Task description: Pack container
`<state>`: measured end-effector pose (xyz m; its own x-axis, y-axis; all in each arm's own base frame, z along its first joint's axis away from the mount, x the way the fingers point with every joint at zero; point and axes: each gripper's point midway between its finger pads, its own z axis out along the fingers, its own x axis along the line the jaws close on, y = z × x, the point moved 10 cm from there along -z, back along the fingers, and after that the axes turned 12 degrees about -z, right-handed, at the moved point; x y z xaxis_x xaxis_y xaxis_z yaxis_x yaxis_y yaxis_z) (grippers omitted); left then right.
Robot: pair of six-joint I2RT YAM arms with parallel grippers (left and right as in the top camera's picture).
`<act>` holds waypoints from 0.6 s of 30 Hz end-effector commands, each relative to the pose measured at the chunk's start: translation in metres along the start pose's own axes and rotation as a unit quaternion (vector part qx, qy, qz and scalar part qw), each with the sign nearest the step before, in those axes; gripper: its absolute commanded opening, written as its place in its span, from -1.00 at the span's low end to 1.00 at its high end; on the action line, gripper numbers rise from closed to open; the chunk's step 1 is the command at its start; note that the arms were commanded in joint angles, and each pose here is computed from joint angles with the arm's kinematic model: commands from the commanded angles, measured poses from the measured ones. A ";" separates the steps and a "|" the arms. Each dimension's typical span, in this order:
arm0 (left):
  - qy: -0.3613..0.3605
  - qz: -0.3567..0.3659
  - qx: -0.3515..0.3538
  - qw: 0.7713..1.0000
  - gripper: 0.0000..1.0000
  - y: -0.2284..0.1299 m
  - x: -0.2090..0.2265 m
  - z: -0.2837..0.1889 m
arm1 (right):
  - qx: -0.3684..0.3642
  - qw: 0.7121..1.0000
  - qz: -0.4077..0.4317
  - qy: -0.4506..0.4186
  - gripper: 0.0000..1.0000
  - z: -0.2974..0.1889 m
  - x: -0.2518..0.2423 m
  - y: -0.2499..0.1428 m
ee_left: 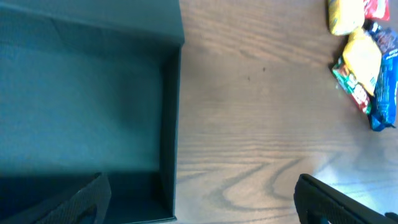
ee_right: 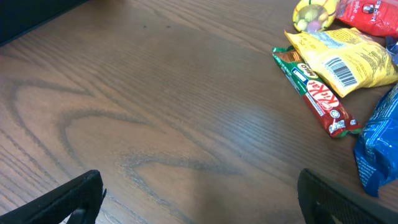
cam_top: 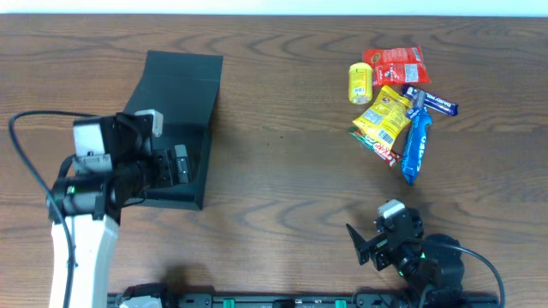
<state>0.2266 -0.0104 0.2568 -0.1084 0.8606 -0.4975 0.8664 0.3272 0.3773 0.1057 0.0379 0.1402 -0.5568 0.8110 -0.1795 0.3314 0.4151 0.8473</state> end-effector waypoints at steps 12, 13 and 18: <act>0.223 0.087 0.062 0.969 0.87 -0.016 -0.021 0.075 | -0.001 1.000 0.007 -0.005 0.99 0.000 -0.001 -0.001; 0.245 0.101 0.056 0.963 0.87 -0.020 -0.026 0.081 | -0.001 1.000 0.007 -0.005 0.98 0.000 -0.001 -0.001; 0.298 0.113 0.041 0.947 0.82 -0.030 -0.036 0.103 | -0.001 1.000 0.007 -0.005 0.99 0.000 -0.001 -0.001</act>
<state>0.2470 -0.0939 0.1842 -0.0508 0.9986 0.0146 0.9585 0.0447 0.2815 0.1057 0.0378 0.1402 -0.5566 0.8111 -0.1797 0.3315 0.4151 0.8472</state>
